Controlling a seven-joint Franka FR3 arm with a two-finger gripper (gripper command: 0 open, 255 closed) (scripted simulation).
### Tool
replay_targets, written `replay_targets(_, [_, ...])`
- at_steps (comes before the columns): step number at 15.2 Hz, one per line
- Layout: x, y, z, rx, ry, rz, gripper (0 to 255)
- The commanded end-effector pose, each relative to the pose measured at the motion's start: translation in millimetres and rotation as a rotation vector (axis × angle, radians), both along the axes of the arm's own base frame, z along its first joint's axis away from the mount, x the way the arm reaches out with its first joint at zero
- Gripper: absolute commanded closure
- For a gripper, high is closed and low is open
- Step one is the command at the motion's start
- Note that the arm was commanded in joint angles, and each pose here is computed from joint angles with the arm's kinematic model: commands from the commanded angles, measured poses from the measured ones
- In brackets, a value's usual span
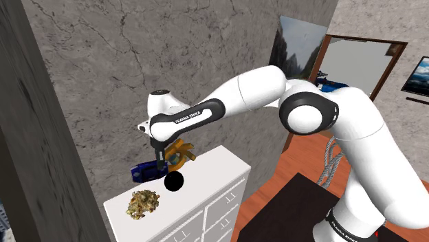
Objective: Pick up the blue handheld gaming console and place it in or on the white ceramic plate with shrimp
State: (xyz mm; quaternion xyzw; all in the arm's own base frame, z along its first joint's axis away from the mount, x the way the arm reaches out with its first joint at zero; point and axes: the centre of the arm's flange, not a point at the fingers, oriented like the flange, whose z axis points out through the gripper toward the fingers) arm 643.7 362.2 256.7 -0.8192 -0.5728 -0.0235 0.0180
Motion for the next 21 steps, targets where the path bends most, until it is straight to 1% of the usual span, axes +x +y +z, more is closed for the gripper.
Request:
replay_targets(1, [-2,28,1,0.0,0.0,-0.001,255])
replay_targets(3, [-1,57,3,0.0,0.0,-0.001,255])
replay_targets(20, [-1,57,-87,0.0,0.0,-0.001,255])
replay_targets(21, [-1,57,-87,0.0,0.0,-0.001,255])
